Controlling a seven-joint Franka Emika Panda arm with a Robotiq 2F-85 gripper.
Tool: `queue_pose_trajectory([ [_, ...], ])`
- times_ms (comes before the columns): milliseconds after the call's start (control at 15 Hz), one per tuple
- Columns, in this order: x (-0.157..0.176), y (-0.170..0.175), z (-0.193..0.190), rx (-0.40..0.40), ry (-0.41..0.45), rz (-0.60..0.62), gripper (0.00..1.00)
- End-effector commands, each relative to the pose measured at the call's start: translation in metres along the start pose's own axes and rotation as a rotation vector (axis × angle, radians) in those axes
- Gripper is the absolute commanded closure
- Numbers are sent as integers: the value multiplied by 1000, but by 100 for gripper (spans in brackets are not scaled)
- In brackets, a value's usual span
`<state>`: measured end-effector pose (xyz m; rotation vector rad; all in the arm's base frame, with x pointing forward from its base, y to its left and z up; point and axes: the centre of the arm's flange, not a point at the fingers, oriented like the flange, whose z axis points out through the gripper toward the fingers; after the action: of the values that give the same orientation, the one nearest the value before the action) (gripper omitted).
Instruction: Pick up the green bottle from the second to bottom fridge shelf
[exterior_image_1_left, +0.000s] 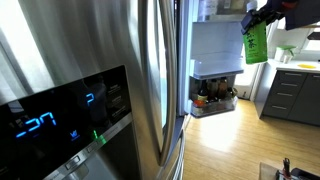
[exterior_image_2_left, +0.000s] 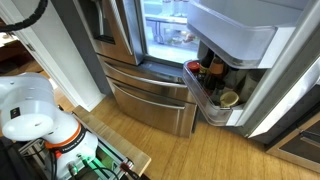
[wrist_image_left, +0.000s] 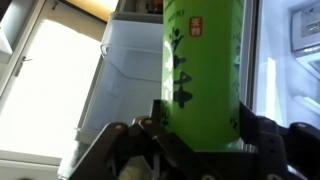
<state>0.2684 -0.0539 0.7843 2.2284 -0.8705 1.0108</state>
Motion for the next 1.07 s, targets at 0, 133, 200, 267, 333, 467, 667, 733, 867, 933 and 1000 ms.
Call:
queue_pose_trajectory([
  [0, -7, 3, -10, -58, 3, 52, 56],
  [133, -8, 1, -13, -61, 12, 56, 56],
  [200, -8, 1, -13, -62, 17, 57, 56],
  [267, -4, 0, -10, -32, 15, 39, 31],
  [333, -4, -1, -11, -33, 17, 40, 31],
  [467, -4, -2, -12, -34, 19, 42, 31],
  [667, -4, -2, -12, -34, 20, 42, 31],
  [733, -4, -2, -12, -34, 20, 42, 31],
  [867, -4, -1, -12, -35, 20, 43, 31],
  [933, -4, -1, -12, -35, 20, 43, 31],
  [1000, -4, -1, -12, -35, 20, 43, 31],
])
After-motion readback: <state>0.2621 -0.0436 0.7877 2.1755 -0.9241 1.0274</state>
